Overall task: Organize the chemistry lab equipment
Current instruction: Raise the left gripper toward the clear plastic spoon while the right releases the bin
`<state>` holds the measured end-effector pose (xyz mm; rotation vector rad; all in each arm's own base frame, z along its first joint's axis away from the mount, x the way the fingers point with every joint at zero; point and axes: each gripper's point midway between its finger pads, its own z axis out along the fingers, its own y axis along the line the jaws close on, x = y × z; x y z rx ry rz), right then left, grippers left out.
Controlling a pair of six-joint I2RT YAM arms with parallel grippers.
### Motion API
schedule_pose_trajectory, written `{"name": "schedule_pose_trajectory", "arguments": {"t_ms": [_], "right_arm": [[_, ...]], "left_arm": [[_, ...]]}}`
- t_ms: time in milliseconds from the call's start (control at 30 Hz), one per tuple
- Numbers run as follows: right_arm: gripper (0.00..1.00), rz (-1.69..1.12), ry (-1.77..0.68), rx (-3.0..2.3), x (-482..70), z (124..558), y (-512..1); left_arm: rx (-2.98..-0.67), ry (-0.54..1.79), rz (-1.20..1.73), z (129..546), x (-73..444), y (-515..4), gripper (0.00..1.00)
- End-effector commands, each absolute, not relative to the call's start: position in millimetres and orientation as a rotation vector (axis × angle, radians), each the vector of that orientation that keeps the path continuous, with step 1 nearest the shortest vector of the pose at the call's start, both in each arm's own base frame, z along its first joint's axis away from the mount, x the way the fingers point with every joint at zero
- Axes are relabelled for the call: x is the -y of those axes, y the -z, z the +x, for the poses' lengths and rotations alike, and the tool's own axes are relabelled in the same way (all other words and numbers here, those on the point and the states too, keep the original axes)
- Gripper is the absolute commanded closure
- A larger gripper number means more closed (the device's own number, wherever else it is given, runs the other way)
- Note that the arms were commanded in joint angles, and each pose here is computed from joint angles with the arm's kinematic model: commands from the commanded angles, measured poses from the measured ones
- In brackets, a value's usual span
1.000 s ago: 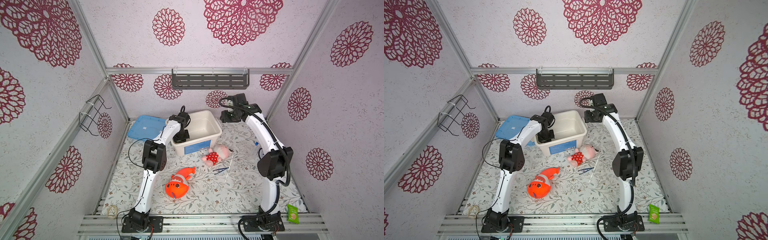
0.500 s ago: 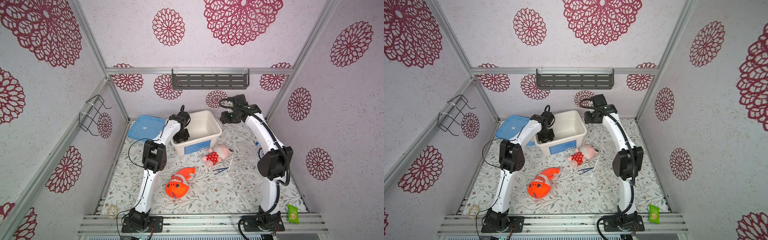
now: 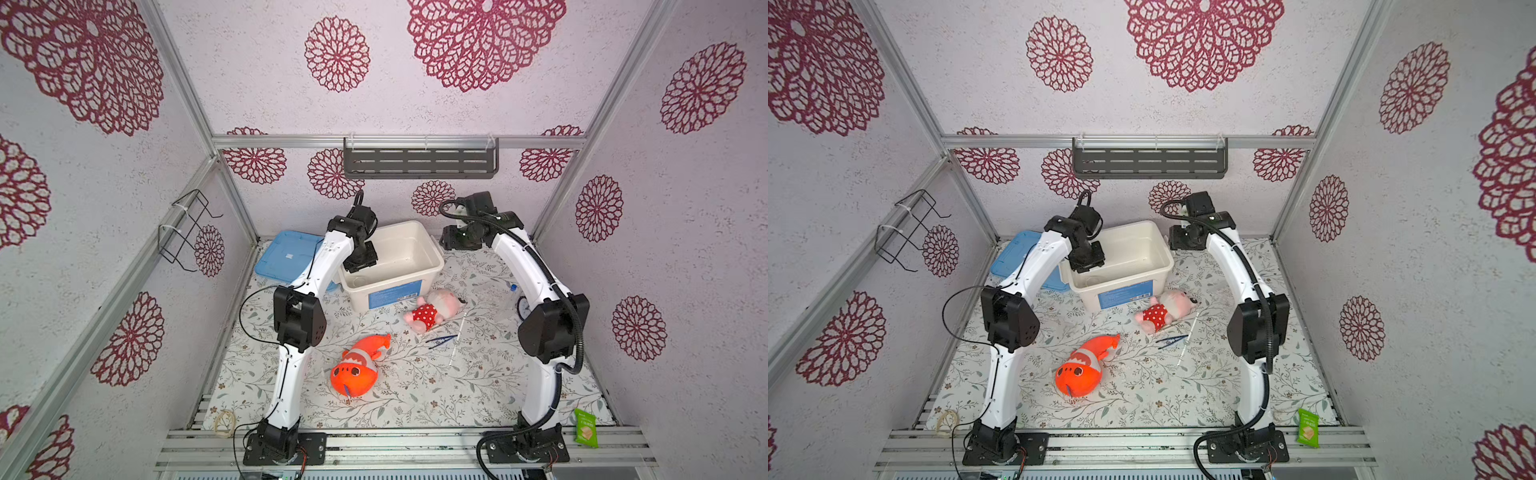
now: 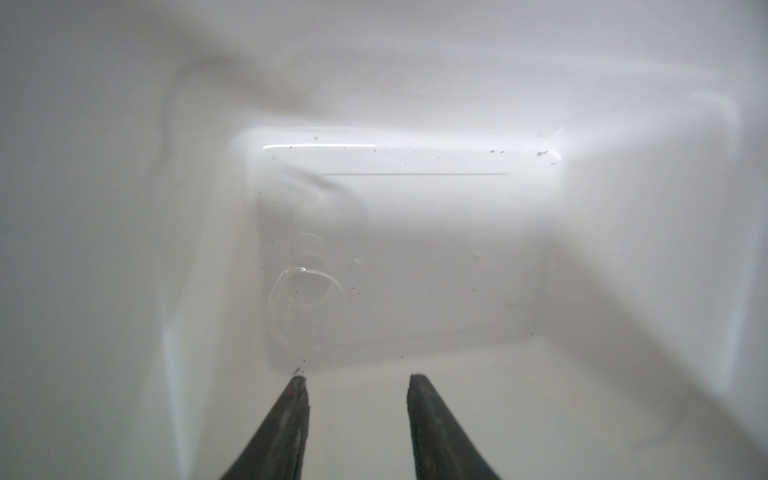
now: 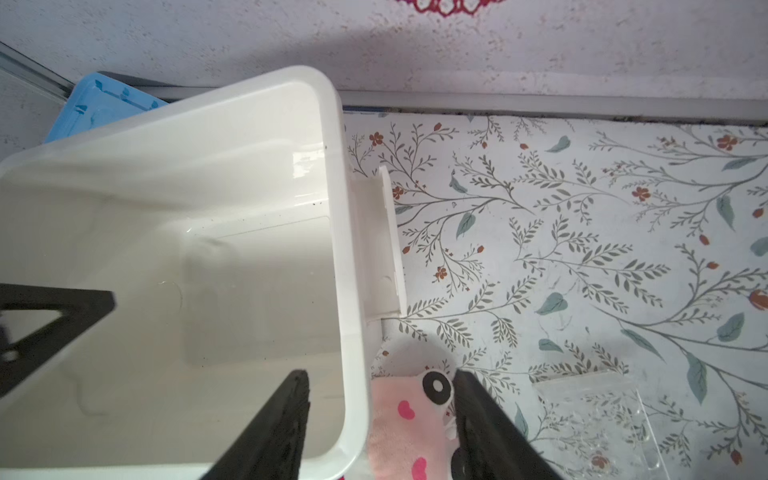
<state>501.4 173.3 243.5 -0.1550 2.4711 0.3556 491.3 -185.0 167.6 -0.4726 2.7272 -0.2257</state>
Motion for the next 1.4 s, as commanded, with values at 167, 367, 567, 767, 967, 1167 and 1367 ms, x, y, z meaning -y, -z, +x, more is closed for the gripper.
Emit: {"name": "schedule_pose_trajectory", "arguments": {"t_ms": [167,367,567,767,967,1167,1367], "right_arm": [[0.41,-0.214,-0.374,-2.351,-181.1,472.1,-297.3],[0.43,-0.499,-0.362,-2.281,-221.4,443.9,-308.0],[0.42,-0.912,-0.420,-2.111,-285.6,388.5,-317.6],[0.41,-1.314,-0.420,-1.804,-329.3,327.8,-306.4],[0.39,-1.300,-0.362,-1.684,-336.3,326.5,-315.7],[0.38,-1.133,-0.188,-1.620,-317.2,350.0,-349.1],[0.37,-1.037,-0.109,-1.556,-298.2,350.8,-369.1]], "left_arm": [[-2.589,0.395,-0.419,471.8,185.6,-256.5,0.56],[-2.517,0.291,-0.456,440.8,141.0,-288.2,0.57],[-2.555,0.232,-0.557,388.9,87.7,-268.9,0.67],[-2.619,0.190,-0.608,325.6,52.4,-238.4,0.68],[-2.730,0.270,-0.542,305.6,65.7,-194.9,0.70],[-2.820,0.093,-0.476,312.3,76.6,-151.1,0.66],[-2.839,0.045,-0.410,326.9,90.3,-118.9,0.64]]}}
